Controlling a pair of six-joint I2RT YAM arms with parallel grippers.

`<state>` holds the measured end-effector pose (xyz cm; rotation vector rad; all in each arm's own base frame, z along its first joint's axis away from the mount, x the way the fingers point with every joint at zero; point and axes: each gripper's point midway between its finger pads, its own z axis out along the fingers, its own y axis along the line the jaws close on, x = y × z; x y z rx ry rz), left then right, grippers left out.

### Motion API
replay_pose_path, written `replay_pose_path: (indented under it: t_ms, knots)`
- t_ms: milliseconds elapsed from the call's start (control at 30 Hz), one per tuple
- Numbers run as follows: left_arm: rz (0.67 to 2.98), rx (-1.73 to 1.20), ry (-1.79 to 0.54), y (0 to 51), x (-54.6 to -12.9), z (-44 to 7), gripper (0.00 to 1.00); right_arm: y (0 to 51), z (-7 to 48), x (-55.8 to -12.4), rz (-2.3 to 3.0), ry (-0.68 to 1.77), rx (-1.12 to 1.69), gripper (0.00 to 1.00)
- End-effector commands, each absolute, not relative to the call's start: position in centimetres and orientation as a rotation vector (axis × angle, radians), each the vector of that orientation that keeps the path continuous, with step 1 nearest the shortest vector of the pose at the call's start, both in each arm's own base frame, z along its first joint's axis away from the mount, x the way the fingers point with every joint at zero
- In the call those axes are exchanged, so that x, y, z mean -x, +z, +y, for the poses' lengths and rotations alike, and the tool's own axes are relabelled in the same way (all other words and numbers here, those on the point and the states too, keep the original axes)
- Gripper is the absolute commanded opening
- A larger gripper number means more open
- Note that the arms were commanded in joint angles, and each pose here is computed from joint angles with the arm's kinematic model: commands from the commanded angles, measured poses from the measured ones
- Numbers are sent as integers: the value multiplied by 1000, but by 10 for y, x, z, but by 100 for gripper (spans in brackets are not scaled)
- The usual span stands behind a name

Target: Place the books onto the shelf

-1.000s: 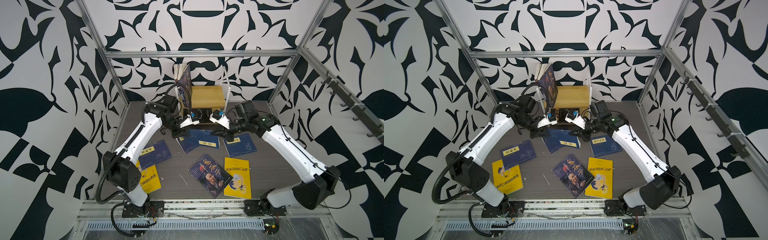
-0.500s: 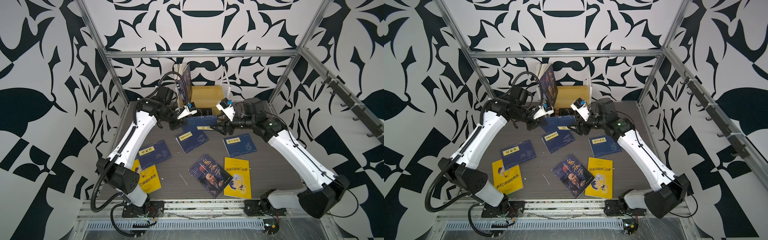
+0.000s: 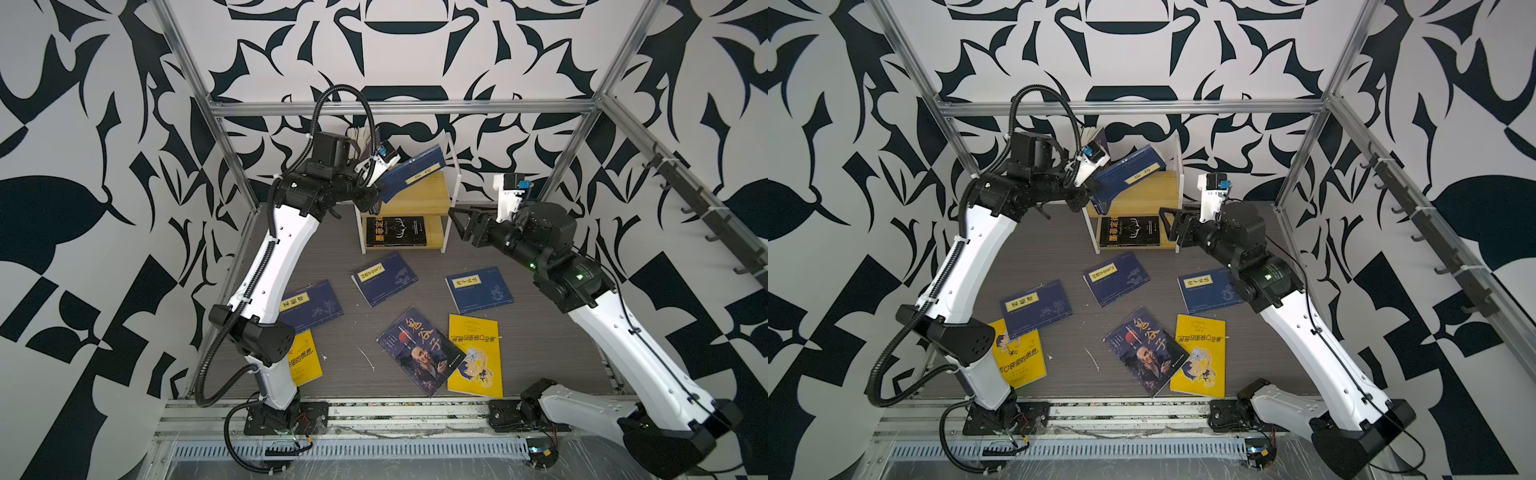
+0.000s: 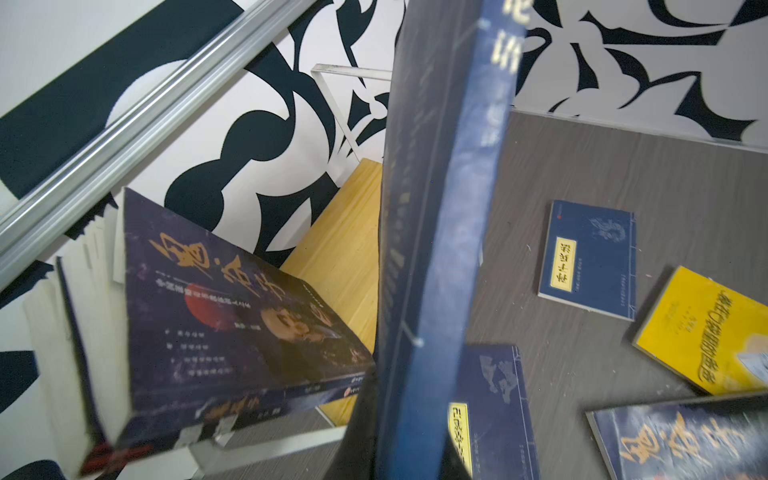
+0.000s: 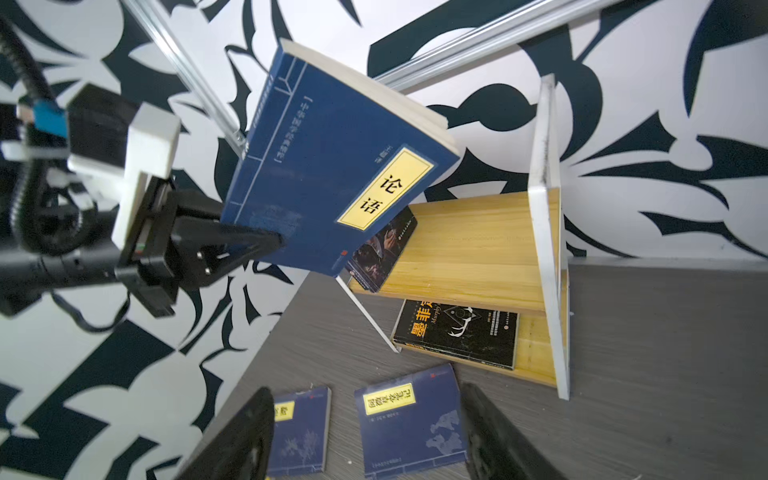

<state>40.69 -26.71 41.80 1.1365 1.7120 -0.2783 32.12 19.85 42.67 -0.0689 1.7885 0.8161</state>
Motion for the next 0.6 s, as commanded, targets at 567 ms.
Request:
replay_pose_path:
  t_ms: [567]
  knots:
    - [1496, -1112, -30, 456, -430, -321, 0, 522, 176, -382, 1423, 1067, -812, 70]
